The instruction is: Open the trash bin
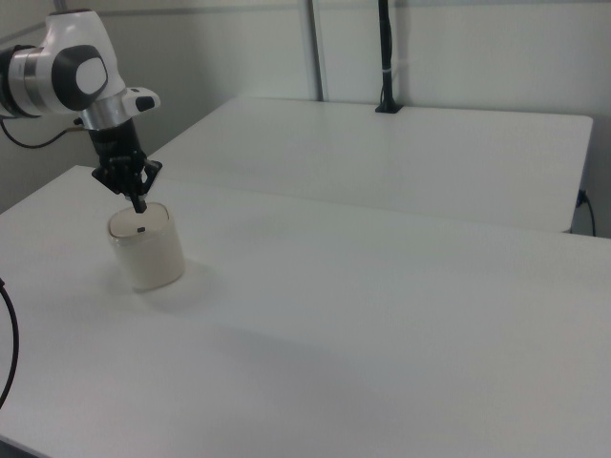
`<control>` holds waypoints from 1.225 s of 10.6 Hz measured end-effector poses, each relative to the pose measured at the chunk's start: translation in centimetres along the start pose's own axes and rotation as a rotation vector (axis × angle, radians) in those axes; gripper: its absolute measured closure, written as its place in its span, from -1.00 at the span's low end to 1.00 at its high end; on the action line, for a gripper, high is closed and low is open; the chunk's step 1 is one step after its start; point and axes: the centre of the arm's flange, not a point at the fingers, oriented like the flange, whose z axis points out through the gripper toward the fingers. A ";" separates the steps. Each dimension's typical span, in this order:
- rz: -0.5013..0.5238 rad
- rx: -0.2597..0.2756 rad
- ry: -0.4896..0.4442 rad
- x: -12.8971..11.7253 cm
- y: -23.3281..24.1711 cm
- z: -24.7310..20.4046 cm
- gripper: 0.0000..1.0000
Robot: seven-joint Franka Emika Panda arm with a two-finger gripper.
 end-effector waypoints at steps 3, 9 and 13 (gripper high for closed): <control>-0.020 0.033 0.054 2.2 -2.1 2.7 0.98; -0.052 0.038 0.050 3.8 -4.3 6.5 0.96; -0.051 0.038 0.048 3.8 -4.2 6.6 0.96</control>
